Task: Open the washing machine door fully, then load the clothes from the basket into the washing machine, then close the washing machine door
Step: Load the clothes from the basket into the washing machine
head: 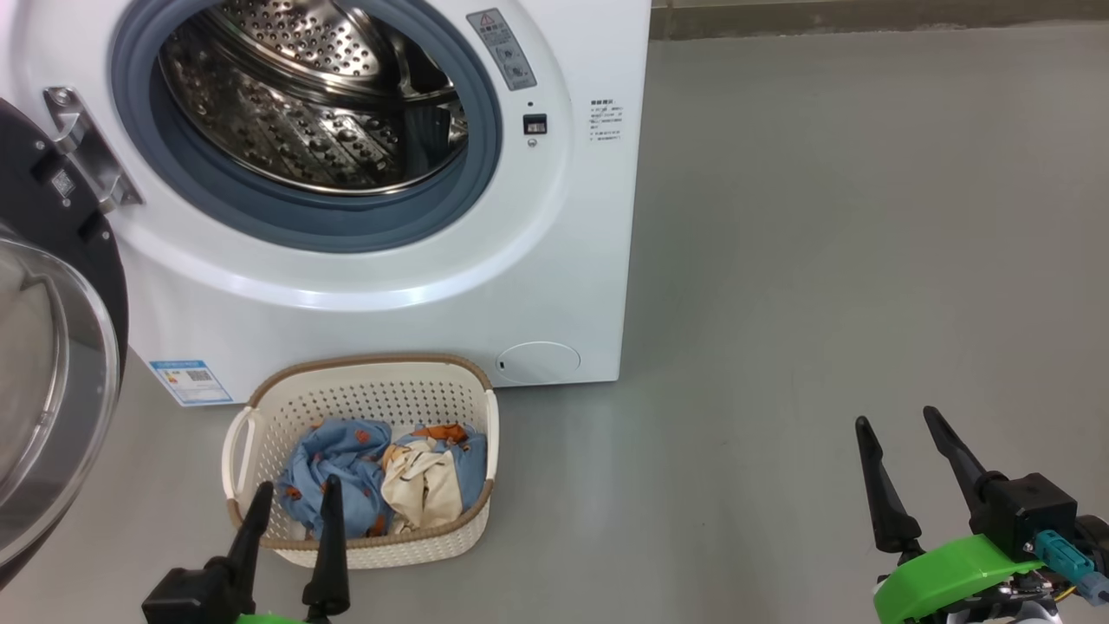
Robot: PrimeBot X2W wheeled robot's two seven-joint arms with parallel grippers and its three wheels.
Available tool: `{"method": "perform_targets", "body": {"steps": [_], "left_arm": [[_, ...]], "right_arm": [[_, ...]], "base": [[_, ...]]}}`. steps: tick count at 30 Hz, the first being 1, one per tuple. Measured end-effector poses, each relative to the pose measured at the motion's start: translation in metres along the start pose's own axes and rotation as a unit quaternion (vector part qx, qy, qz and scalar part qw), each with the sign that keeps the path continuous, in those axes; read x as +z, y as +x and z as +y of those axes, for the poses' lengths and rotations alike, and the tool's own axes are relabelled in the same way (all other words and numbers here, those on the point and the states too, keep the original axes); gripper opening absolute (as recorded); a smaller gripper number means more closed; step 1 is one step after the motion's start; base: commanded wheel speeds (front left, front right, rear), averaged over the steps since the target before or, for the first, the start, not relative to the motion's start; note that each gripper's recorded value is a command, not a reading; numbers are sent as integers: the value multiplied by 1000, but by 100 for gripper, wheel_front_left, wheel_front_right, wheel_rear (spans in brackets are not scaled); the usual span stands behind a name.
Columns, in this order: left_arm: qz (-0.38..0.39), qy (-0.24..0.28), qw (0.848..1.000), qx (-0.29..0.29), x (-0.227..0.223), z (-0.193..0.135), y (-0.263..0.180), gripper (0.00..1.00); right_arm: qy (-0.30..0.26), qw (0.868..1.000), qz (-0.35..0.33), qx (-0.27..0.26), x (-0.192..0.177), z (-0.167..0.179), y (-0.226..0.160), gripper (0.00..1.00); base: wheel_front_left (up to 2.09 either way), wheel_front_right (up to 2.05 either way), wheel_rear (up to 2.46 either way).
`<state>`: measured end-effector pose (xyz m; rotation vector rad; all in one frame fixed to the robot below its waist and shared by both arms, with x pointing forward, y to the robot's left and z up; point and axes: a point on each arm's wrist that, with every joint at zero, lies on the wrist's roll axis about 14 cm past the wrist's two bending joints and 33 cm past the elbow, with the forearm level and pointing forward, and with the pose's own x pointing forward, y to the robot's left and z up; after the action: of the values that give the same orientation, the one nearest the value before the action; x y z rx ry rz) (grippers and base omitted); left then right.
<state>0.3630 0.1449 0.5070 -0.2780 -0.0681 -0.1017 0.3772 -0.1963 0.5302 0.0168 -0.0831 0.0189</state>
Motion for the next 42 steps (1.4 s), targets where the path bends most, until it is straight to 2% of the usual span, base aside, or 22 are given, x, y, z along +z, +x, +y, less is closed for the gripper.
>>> {"method": "perform_targets", "body": {"steps": [18, 24, 42], "left_arm": [[1, -3, 1000, -1, 0, 0, 0, 100], [-1, -22, 1000, 5, 0, 2, 0, 100], [-20, -23, 999, 14, 11, 8, 1, 100]], "right_arm": [[0, 1000, 4, 0, -3, 0, 0, 100], [0, 1000, 5, 1, -3, 0, 1, 100], [2, 1000, 14, 5, -9, 3, 3, 100]], "base": [[0, 0, 0], [20, -25, 5], [143, -162, 19]]}}
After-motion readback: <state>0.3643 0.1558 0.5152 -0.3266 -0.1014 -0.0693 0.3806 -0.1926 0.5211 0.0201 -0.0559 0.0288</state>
